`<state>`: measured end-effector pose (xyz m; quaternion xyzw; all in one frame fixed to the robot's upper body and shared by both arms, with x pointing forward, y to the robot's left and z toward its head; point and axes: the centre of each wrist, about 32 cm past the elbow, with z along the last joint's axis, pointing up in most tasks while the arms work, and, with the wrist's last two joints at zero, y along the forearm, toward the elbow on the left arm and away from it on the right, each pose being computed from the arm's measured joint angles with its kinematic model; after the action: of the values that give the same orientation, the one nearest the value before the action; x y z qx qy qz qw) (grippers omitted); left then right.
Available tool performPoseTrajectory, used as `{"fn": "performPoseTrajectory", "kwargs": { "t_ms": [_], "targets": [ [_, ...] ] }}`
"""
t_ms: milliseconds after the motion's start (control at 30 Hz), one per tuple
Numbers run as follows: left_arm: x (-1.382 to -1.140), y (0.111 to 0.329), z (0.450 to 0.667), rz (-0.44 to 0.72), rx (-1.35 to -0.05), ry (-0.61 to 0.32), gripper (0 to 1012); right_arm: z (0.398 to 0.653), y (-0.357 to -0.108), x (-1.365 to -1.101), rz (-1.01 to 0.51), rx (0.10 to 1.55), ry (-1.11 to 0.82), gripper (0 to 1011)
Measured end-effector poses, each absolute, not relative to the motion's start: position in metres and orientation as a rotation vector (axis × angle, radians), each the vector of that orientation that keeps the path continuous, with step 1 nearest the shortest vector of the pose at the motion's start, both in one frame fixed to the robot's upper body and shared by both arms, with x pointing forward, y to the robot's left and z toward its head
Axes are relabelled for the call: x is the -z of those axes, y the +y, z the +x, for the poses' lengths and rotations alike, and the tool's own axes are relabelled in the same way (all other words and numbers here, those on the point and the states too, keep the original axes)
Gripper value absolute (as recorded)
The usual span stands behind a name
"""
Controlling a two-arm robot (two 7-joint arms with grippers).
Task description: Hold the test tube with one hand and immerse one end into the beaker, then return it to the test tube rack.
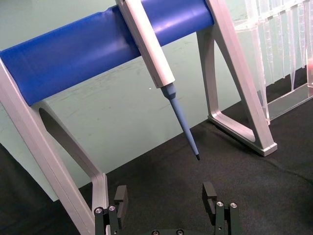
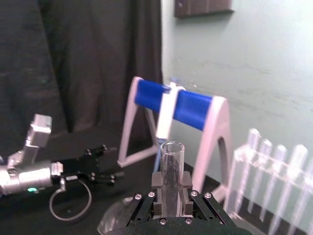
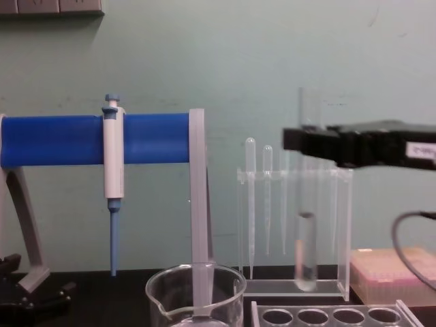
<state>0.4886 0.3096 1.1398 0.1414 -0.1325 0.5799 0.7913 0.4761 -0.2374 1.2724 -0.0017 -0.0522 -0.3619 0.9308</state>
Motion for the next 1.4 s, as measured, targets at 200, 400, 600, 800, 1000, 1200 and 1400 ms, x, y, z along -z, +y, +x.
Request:
{"fn": "performPoseTrajectory", "kwargs": {
  "t_ms": [200,400,600,800,1000,1200,1400],
  "targets": [
    [-1.14,0.31,0.489,0.304,-1.248,-0.285,1000,0.488,-0.213,-1.285,0.007,0.676,-0.14,224],
    [-1.14,0.31,0.489,0.305,-1.248,-0.285,1000,0.502,-0.188,-1.284,0.017,0.62,-0.146,224],
    [-1.14,0.31,0.489,0.304,-1.248,-0.285,1000,0.518,-0.167,-1.261,0.024,0.591,-0.142,224],
    [-1.14,0.31,0.489,0.304,-1.248,-0.285,1000,0.526,-0.161,-1.231,0.01,0.585,-0.125,224],
    [-1.14,0.31,0.489,0.304,-1.248,-0.285,1000,0.525,-0.162,-1.203,0.003,0.595,-0.108,224],
    [-1.14,0.31,0.489,0.304,-1.248,-0.285,1000,0.525,-0.166,-1.183,0.006,0.606,-0.097,224],
    [-1.14,0.31,0.489,0.304,-1.248,-0.285,1000,0.525,-0.166,-1.179,0.008,0.607,-0.095,224]
  ]
}}
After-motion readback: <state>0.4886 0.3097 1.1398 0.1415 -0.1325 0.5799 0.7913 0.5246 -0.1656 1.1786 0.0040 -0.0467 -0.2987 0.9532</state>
